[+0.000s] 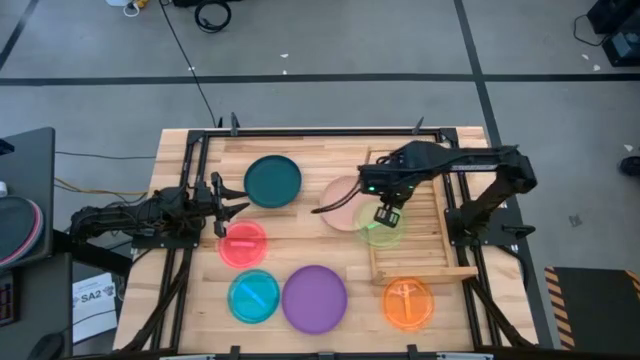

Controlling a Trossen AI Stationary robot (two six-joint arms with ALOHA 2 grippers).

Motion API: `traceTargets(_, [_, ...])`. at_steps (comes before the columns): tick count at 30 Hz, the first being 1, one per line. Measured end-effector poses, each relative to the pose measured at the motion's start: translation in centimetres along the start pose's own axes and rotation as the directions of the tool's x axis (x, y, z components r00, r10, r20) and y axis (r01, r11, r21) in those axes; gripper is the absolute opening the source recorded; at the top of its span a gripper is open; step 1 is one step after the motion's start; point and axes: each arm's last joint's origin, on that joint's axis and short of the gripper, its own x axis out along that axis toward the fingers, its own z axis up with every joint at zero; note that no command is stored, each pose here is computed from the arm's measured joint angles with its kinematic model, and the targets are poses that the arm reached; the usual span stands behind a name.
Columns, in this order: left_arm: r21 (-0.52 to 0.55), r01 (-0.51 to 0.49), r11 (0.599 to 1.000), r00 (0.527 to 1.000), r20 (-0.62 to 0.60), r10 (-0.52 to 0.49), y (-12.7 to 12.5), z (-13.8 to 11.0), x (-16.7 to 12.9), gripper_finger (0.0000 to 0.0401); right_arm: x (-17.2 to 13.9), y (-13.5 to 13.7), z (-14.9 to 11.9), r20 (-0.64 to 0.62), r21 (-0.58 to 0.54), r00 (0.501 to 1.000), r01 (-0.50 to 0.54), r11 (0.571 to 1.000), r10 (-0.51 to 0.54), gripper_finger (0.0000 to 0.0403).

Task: Place and stack plates onto a shelf
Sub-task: Put the green plate on the shelf

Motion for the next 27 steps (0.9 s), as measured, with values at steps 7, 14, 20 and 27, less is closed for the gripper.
traceTargets(7, [0.000,-0.001,1.000,1.000,0.000,0.001,0.0,0.0,0.0,0.0144,-0.4,-1.4,-5.4,0.024,0.106,1.000,0.002,0.994,-0.005,0.0007])
traceTargets(14, [0.000,0.000,1.000,1.000,0.000,0.000,0.0,0.0,0.0,0.0144,2.3,-3.1,-10.7,-0.016,0.235,1.000,-0.022,0.972,0.026,0.0008])
traceTargets(20, [0.000,0.000,1.000,1.000,0.000,0.000,0.0,0.0,0.0,0.0144,5.4,-3.9,-12.6,0.016,0.265,0.997,-0.078,0.961,0.076,0.0009])
traceTargets(27, [0.000,0.000,1.000,1.000,0.000,0.000,0.0,0.0,0.0,0.0144,9.2,-4.0,-13.7,-0.042,0.229,0.991,-0.116,0.966,0.129,0.0009])
